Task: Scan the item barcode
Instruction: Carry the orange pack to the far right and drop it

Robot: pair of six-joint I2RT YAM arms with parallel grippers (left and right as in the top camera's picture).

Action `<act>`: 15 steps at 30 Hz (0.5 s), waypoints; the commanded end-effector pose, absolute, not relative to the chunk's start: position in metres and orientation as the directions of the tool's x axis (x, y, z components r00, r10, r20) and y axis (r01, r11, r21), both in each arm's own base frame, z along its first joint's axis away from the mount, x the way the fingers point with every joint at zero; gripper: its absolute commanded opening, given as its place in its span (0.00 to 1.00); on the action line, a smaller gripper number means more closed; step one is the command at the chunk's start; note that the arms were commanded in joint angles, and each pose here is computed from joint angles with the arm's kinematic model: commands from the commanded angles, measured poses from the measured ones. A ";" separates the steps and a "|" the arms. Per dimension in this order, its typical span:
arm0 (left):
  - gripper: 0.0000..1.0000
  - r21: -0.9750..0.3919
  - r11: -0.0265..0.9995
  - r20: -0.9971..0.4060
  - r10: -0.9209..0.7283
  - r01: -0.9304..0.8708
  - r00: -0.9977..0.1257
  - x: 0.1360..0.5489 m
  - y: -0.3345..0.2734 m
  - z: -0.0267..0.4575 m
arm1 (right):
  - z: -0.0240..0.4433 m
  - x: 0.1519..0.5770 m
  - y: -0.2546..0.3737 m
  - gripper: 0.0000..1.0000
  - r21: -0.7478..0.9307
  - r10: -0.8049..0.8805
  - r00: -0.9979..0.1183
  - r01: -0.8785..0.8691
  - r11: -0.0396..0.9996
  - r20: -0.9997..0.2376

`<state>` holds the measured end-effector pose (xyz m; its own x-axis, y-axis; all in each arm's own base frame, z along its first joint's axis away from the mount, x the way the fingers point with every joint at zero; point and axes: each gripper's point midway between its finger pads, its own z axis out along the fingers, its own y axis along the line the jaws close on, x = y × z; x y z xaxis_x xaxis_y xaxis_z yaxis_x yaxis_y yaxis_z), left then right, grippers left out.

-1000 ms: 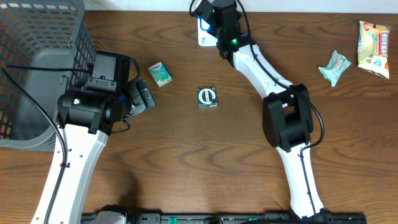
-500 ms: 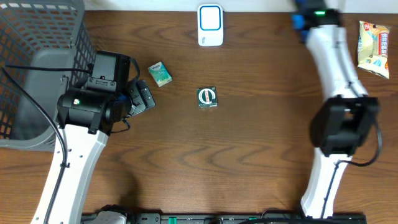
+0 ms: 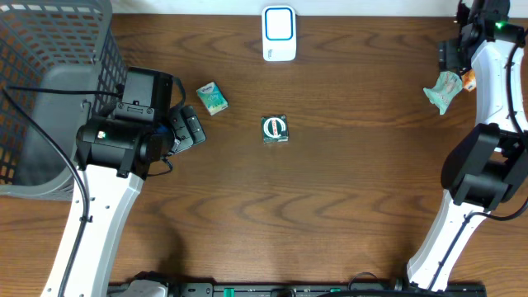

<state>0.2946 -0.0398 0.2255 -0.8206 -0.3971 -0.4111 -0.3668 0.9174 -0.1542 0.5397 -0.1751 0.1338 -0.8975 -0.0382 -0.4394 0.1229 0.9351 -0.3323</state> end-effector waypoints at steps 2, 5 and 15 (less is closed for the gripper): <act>0.98 -0.149 0.915 -0.418 -0.402 -0.375 -0.815 0.294 -0.037 0.227 | 0.135 0.555 -0.058 0.84 0.177 -0.049 -0.843 -0.169 0.970 -0.535; 0.98 -0.149 0.915 -0.418 -0.402 -0.375 -0.815 0.294 -0.037 0.227 | 0.155 0.540 0.012 0.89 0.466 -0.029 -0.837 -0.333 0.820 -0.546; 0.98 -0.149 0.915 -0.418 -0.402 -0.375 -0.815 0.294 -0.037 0.227 | 0.161 0.468 0.138 0.99 0.712 -0.158 -0.932 -0.353 0.607 -0.327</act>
